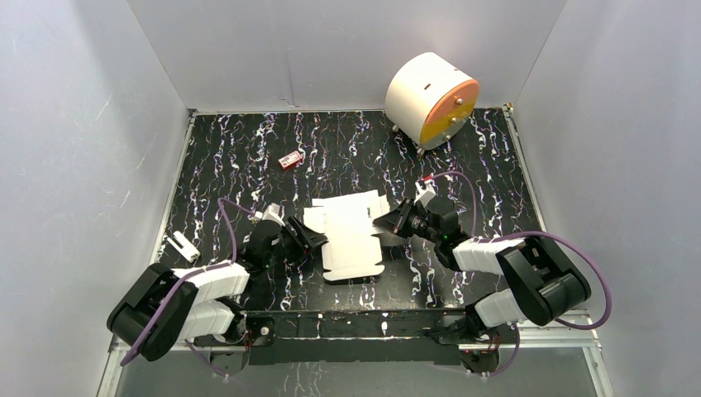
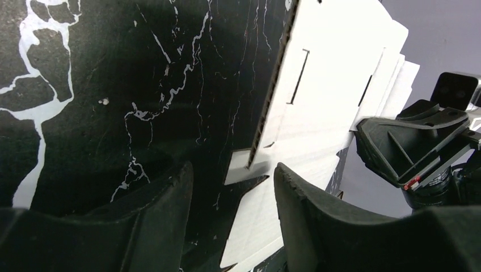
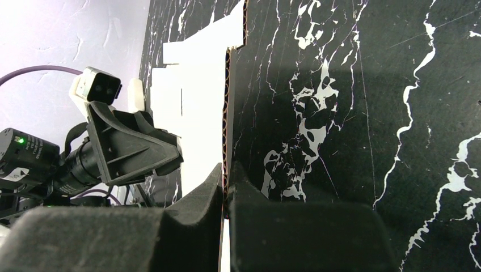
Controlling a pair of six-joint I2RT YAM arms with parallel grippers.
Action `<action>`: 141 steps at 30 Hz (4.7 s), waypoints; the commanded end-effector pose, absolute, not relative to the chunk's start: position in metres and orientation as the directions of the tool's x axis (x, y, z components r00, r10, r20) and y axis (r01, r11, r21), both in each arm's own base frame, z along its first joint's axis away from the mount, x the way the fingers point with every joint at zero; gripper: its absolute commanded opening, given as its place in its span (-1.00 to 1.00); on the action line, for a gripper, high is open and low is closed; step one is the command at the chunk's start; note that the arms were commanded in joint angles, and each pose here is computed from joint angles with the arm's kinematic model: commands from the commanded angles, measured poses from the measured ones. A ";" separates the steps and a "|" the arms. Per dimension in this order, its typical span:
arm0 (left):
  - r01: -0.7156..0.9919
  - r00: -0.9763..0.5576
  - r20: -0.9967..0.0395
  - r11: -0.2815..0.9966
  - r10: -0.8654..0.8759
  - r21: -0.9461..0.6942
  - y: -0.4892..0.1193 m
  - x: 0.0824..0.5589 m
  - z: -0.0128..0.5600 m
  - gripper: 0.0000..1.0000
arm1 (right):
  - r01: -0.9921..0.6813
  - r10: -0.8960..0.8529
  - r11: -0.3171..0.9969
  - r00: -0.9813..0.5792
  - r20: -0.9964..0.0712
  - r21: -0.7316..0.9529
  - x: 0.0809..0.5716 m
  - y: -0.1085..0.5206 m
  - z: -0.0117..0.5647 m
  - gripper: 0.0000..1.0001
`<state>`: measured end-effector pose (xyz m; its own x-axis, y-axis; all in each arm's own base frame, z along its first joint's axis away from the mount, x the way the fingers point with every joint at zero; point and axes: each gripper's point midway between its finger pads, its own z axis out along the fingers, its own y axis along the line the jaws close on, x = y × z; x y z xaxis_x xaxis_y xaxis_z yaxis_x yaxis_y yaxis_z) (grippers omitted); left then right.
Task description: Fold the paper box
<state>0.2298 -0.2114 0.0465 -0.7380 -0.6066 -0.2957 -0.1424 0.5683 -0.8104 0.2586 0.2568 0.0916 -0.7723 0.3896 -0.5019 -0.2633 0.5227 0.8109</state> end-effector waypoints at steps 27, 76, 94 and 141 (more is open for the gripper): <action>0.076 -0.673 -0.596 0.762 -0.437 -0.644 -0.229 0.256 0.074 -0.83 | -0.285 0.334 0.598 -0.762 -0.556 0.749 0.269 0.261 0.075 -1.00; 0.086 -0.773 -0.633 0.995 0.034 -0.052 -0.229 0.236 0.028 -0.72 | -0.416 0.170 0.702 -0.690 -0.704 0.578 0.274 0.269 0.080 -0.42; -0.039 -0.795 -0.551 0.928 -0.253 -0.370 -0.211 0.239 0.046 -0.41 | -0.399 0.210 0.653 -0.721 -0.661 0.643 0.253 0.238 0.083 0.43; -0.011 -0.929 -0.267 0.741 -0.256 -0.672 -0.200 0.277 0.074 -0.95 | -0.402 0.247 0.593 -0.733 -0.633 0.697 0.234 0.229 0.066 0.55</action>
<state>0.2784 -0.1898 0.0372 -0.9378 -0.2801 -0.2052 -0.1095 0.7994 -0.5907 0.2277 0.2272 0.0547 -0.7627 0.2057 -0.6132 -0.3768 0.6293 0.6797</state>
